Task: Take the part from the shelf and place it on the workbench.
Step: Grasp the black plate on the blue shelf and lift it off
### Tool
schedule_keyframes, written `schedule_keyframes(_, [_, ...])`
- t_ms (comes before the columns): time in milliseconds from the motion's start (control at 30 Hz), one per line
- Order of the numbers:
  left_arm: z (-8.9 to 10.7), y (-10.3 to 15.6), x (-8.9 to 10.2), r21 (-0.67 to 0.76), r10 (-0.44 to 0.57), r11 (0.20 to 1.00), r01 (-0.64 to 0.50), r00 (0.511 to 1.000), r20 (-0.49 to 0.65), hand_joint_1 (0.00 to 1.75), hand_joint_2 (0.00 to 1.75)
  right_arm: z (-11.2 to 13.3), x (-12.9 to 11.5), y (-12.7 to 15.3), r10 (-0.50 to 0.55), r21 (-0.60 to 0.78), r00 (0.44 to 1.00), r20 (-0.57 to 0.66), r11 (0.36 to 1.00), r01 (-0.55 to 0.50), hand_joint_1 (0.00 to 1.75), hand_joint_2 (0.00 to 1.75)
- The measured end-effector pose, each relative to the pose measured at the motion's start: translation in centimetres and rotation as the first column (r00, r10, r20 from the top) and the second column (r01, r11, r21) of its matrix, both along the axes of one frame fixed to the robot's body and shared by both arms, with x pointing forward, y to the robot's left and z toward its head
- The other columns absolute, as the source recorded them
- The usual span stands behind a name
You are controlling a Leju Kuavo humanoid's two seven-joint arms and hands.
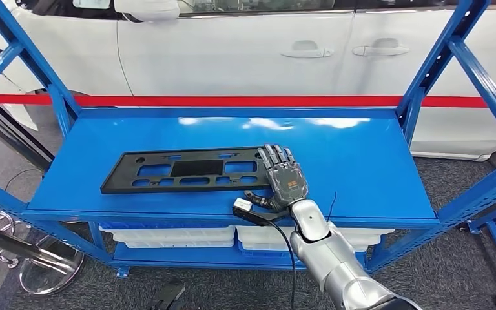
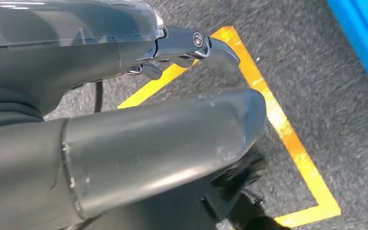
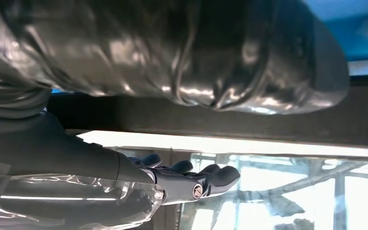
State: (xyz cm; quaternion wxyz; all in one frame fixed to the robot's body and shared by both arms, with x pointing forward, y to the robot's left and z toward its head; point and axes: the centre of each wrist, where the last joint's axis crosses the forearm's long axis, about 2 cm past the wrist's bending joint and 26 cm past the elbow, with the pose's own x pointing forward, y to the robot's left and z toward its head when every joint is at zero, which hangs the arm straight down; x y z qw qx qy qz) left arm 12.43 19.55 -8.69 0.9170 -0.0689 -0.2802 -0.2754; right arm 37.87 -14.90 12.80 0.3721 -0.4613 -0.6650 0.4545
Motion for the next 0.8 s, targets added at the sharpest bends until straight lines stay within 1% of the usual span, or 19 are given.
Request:
schedule_keyframes(233, [0.03,0.00,0.09,0.005,0.018,1.000,-0.018,1.000,0.003,0.00,0.00,0.26,0.24,0.34,-0.019,-0.013,1.000,-0.016,1.000,0.019,0.00,0.00])
schedule_keyframes(367, [0.04,0.01,0.14,0.010,0.022,1.000,-0.022,1.000,0.002,0.00,0.00,-0.11,0.06,0.28,-0.022,-0.022,0.999,-0.028,1.000,0.021,0.00,0.00])
schedule_keyframes(400, [0.03,0.01,0.11,0.012,0.023,1.000,-0.023,1.000,0.002,0.00,0.00,-0.20,0.01,0.25,-0.021,-0.024,0.999,-0.030,1.000,0.021,0.40,0.00])
schedule_keyframes(500, [0.04,-0.04,0.12,0.012,0.023,1.000,-0.023,1.000,0.003,0.00,0.00,-0.16,0.05,0.25,-0.016,-0.026,1.000,-0.027,1.000,0.015,1.71,0.00])
schedule_keyframes(533, [0.05,-0.06,0.14,0.011,0.022,1.000,-0.022,1.000,0.005,0.00,0.00,-0.13,0.08,0.25,-0.012,-0.027,1.000,-0.025,1.000,0.011,1.75,0.00])
schedule_keyframes(800, [0.08,-0.06,0.24,0.010,0.023,1.000,-0.023,1.000,0.015,0.00,0.00,-0.10,0.07,0.23,0.010,-0.028,1.000,-0.007,1.000,-0.010,1.75,0.00])
